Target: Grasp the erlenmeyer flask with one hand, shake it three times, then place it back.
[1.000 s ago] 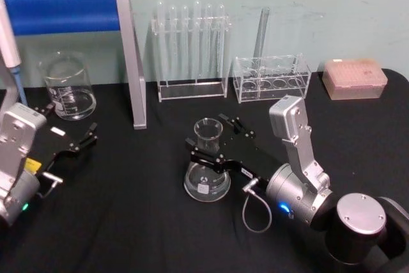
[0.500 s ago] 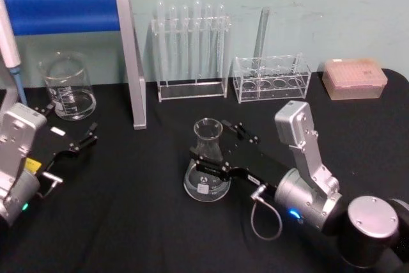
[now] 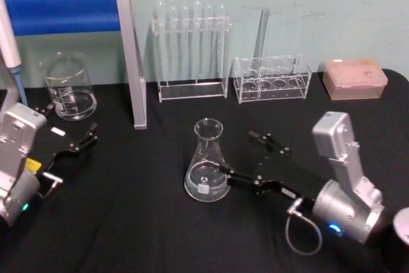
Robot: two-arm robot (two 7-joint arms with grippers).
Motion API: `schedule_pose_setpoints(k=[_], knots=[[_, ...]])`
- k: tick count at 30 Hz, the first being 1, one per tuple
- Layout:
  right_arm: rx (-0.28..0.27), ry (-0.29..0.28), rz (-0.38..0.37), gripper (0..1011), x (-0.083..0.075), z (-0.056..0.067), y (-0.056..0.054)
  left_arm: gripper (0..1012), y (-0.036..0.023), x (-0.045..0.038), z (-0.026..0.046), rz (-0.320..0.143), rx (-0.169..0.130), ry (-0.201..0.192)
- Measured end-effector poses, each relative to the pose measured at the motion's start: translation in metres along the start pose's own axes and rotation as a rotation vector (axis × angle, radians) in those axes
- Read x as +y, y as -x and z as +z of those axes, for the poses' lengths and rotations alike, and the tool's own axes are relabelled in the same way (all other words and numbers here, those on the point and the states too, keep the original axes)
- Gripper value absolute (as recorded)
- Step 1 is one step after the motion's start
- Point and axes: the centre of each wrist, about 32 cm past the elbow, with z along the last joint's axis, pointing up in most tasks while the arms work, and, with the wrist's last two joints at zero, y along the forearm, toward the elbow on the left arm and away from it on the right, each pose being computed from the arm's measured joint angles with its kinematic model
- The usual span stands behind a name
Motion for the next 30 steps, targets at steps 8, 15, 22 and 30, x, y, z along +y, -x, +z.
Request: schedule_pose_setpoints(k=[8, 15, 22, 30], knots=[[-0.033, -0.019, -0.089, 1000, -0.019, 0.005, -0.011, 1001, 0.0000, 0.0000, 0.0000, 0.000, 0.000, 0.000], [-0.093, -0.043, -0.220, 1000, -0.021, 0.009, -0.018, 1001, 0.0000, 0.0000, 0.0000, 0.000, 0.000, 0.000], [-0.169, -0.053, -0.398, 1000, -0.006, 0.007, -0.023, 1001, 0.0000, 0.0000, 0.0000, 0.000, 0.000, 0.000], [-0.260, -0.036, -0.499, 1000, 0.014, -0.002, -0.023, 1001, 0.0000, 0.0000, 0.0000, 0.000, 0.000, 0.000]])
